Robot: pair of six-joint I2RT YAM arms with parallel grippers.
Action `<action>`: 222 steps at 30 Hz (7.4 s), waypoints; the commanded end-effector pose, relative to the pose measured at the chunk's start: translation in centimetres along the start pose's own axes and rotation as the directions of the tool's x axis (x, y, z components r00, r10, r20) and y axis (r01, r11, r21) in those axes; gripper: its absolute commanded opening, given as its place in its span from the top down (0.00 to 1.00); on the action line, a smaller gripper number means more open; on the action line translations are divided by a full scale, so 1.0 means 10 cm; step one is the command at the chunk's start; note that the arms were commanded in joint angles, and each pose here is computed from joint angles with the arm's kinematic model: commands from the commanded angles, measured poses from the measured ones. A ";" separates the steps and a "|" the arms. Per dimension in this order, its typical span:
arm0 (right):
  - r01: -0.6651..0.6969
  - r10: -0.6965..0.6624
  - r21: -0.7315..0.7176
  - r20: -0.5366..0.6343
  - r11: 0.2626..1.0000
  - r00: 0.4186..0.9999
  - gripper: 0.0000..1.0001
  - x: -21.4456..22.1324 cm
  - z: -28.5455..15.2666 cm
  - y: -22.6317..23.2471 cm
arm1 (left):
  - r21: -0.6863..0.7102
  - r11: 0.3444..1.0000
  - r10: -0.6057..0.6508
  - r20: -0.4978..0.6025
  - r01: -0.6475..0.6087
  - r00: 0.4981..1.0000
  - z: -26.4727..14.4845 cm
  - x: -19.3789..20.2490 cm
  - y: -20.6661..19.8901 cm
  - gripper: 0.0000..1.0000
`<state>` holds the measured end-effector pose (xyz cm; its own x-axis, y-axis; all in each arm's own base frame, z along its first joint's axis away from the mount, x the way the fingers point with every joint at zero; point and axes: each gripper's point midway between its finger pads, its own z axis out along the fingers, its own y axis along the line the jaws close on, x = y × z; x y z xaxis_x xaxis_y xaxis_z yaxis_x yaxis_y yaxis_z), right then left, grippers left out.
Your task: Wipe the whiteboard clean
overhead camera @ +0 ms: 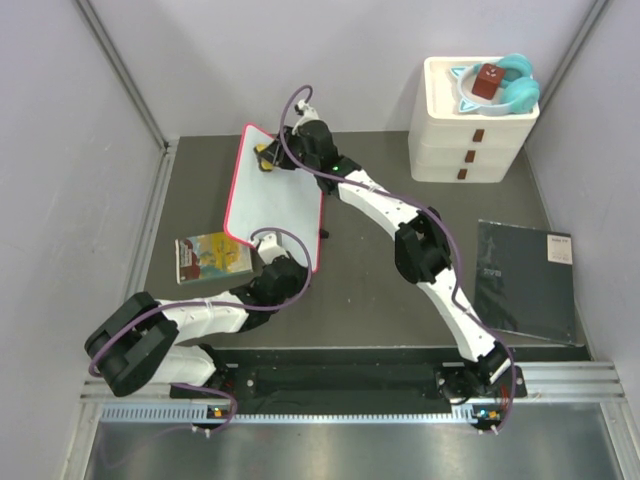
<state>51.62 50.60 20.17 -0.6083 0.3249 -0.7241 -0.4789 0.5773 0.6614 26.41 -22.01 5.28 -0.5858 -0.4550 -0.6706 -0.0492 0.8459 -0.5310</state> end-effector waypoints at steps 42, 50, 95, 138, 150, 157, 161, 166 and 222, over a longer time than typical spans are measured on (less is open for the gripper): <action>-0.090 0.149 0.210 -0.288 0.974 0.946 1.00 1.08 -0.99 -1.20 | 0.085 0.941 0.339 -0.207 -0.328 0.918 -0.58 0.51 0.14 1.00; -0.110 0.172 0.217 -0.291 0.970 0.941 1.00 1.18 -1.11 -1.21 | 0.103 0.953 0.295 -0.097 -0.285 0.951 -0.82 0.23 -0.03 0.72; -0.253 0.343 0.265 -0.385 0.930 0.857 1.00 2.12 -1.52 -1.45 | -0.121 0.992 0.072 0.395 -0.026 0.916 -1.04 -0.86 0.26 0.19; -0.150 0.194 0.138 -0.404 0.979 0.894 1.00 2.33 -1.71 -0.57 | -0.085 0.993 0.113 0.577 -0.078 0.809 -2.16 -2.11 -0.09 0.13; -0.142 0.175 0.120 -0.339 0.982 0.924 1.00 2.00 -1.63 -0.58 | -0.110 0.989 0.146 0.541 -0.103 0.828 -2.11 -1.98 0.03 0.12; -0.180 0.203 0.108 -0.273 0.978 0.940 1.00 1.70 -1.52 -0.70 | -0.110 0.983 0.183 0.486 -0.148 0.855 -1.99 -1.82 0.02 0.12; -0.191 0.209 0.093 -0.243 0.977 0.947 1.00 1.53 -1.49 -0.71 | -0.122 0.973 0.232 0.441 -0.198 0.867 -1.88 -1.72 -0.03 0.12; -0.216 0.220 0.039 -0.217 0.976 0.951 1.00 1.36 -1.47 -0.63 | -0.116 0.962 0.272 0.389 -0.247 0.880 -1.74 -1.56 -0.09 0.12; 0.152 -0.056 0.599 -0.176 0.786 0.983 0.01 0.61 -3.50 -1.77 | 0.178 0.871 0.482 -0.125 -0.459 0.867 -0.34 -0.43 -1.20 0.01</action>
<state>33.28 17.65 7.86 -0.7775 0.0742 -0.6245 -0.1131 0.9603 0.2549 27.03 -28.75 13.59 -0.6524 0.0864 -0.7529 0.3393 0.9216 -0.1883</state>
